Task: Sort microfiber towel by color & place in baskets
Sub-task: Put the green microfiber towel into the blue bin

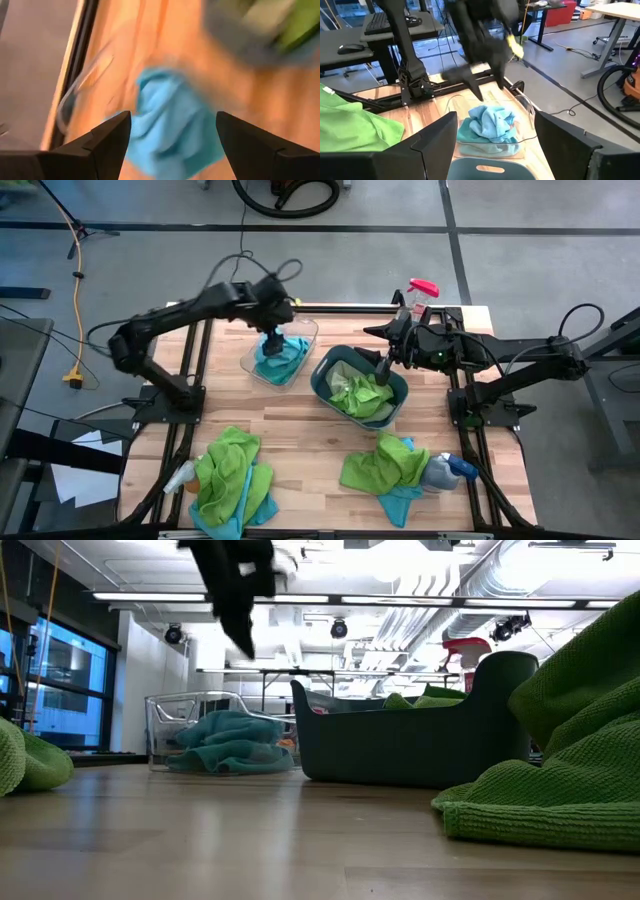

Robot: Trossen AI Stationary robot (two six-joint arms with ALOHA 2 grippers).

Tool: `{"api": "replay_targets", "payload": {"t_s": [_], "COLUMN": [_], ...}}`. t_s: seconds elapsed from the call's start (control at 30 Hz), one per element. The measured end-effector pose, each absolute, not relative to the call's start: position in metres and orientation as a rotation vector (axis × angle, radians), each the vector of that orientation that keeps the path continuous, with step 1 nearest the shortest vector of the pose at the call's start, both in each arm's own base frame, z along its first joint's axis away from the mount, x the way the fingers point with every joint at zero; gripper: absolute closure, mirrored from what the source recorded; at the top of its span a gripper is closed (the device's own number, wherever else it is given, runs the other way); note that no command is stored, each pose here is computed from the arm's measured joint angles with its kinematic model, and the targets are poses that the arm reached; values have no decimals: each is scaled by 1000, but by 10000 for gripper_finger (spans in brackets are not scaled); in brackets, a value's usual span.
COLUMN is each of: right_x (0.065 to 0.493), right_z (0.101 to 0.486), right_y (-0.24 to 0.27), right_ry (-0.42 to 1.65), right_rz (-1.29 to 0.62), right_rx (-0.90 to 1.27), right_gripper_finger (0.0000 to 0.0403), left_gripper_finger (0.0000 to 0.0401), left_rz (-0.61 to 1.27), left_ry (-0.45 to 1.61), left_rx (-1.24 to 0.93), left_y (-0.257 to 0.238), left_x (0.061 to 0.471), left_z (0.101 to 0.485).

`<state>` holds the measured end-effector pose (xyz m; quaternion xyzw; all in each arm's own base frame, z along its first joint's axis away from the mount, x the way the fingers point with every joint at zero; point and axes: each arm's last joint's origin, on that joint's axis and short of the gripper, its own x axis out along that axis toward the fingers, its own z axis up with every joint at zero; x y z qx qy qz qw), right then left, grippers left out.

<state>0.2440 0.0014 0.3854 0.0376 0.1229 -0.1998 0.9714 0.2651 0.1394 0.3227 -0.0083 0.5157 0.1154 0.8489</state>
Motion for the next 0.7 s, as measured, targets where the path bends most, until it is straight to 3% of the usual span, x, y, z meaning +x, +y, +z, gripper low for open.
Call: {"api": "replay_targets", "payload": {"t_s": [0.4, 0.57, 0.7], "right_x": [244, 246, 246], "right_z": [385, 384, 385], "right_y": [-4, -4, -1], "right_ry": [256, 272, 275], "right_rz": [-380, -205, -114], "right_rx": [86, 126, 150], "right_gripper_finger": [139, 139, 139], "left_gripper_finger": [121, 121, 121], "left_rz": [264, 339, 279], "left_ry": [446, 351, 279], "left_rx": [-180, -211, -213], "left_y": [29, -4, -30], "left_x": [227, 227, 237], "left_z": [423, 430, 419]}}
